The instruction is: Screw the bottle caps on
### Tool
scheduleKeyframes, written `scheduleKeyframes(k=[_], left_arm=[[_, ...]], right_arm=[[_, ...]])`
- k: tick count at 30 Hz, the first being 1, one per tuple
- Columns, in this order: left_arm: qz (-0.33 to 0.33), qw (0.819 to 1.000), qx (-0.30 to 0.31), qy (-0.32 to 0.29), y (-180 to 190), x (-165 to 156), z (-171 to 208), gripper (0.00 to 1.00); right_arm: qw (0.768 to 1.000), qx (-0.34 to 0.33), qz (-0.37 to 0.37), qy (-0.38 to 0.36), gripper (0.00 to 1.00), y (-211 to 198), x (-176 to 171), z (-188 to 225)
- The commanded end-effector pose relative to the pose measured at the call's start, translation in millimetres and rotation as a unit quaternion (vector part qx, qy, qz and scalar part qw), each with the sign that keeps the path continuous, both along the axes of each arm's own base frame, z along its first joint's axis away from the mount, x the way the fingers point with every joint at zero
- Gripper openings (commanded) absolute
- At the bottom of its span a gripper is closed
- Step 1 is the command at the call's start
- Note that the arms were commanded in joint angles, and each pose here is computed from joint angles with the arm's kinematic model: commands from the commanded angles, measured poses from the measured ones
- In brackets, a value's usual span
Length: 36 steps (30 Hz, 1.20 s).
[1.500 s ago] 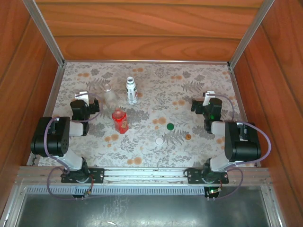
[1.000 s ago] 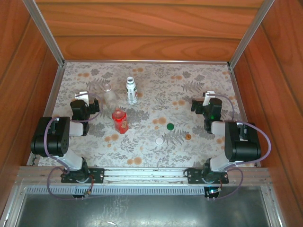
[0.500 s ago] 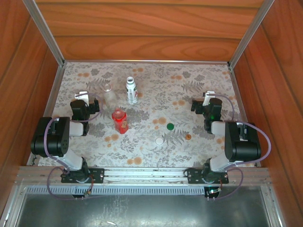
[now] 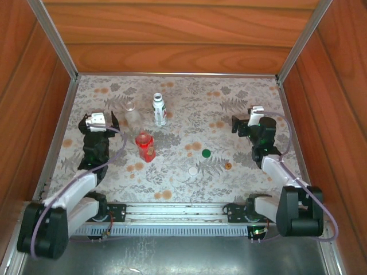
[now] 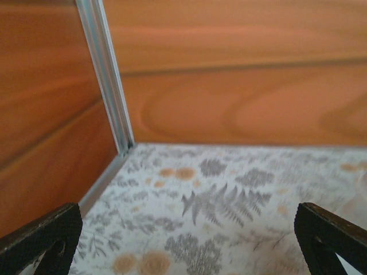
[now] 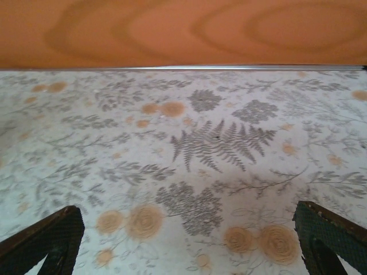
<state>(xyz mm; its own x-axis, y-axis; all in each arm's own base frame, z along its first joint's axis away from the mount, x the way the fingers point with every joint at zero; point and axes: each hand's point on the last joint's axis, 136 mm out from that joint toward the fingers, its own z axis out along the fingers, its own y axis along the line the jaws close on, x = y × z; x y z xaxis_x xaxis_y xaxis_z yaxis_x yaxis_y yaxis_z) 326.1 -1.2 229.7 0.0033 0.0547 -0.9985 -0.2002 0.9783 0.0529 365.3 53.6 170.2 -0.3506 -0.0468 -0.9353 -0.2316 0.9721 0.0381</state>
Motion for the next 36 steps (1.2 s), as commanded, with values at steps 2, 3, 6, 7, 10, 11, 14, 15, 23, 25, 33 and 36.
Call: scheduleKeyframes(k=[2,3,6,7,10,11,14,15,23,25,33,36], left_arm=[[0.008,0.999,-0.011,-0.032,1.8,-29.7,40.4,1.00],[-0.001,0.999,-0.020,-0.046,-1.8,-35.2,50.0,1.00],[-0.052,0.996,-0.028,-0.060,-22.7,-44.5,68.5,1.00],[-0.073,0.995,-0.030,-0.060,-31.4,-46.0,71.9,1.00],[-0.163,0.985,-0.028,-0.051,-71.3,-52.3,71.3,1.00],[-0.193,0.980,-0.023,-0.048,-83.9,-55.2,68.6,1.00],[-0.270,0.962,-0.019,-0.046,-115.1,-66.8,65.9,1.00],[-0.292,0.955,-0.021,-0.046,-123.4,-71.0,66.3,1.00],[-0.426,0.904,0.021,-0.019,-170.4,-97.9,33.5,1.00],[-0.446,0.894,0.031,-0.007,-177.5,-101.1,21.2,1.00],[-0.454,0.888,0.045,0.053,-185.6,-93.5,-22.9,1.00],[-0.448,0.890,0.043,0.067,-187.1,-87.7,-38.6,1.00]], right_arm=[[0.996,-0.007,0.092,0.003,1.00,41.7,-22.3,20.9],[0.994,-0.007,0.107,0.000,1.00,49.6,-27.3,25.2],[0.986,-0.006,0.166,-0.002,1.00,76.7,-44.3,33.0],[0.982,-0.010,0.189,-0.003,1.00,86.6,-50.7,34.3],[0.959,-0.014,0.285,-0.008,1.00,127.3,-78.0,41.9],[0.948,-0.013,0.318,-0.012,1.00,140.0,-87.1,44.8],[0.926,-0.013,0.377,-0.012,1.00,165.8,-104.7,46.6],[0.922,-0.016,0.388,-0.005,1.00,172.2,-108.7,44.2],[0.904,-0.049,0.425,0.017,1.00,199.9,-122.6,30.8],[0.902,-0.048,0.429,0.016,1.00,203.5,-123.6,31.8],[0.894,-0.045,0.445,0.020,1.00,212.4,-131.8,30.1],[0.894,-0.047,0.445,0.019,1.00,213.6,-131.8,28.9]])
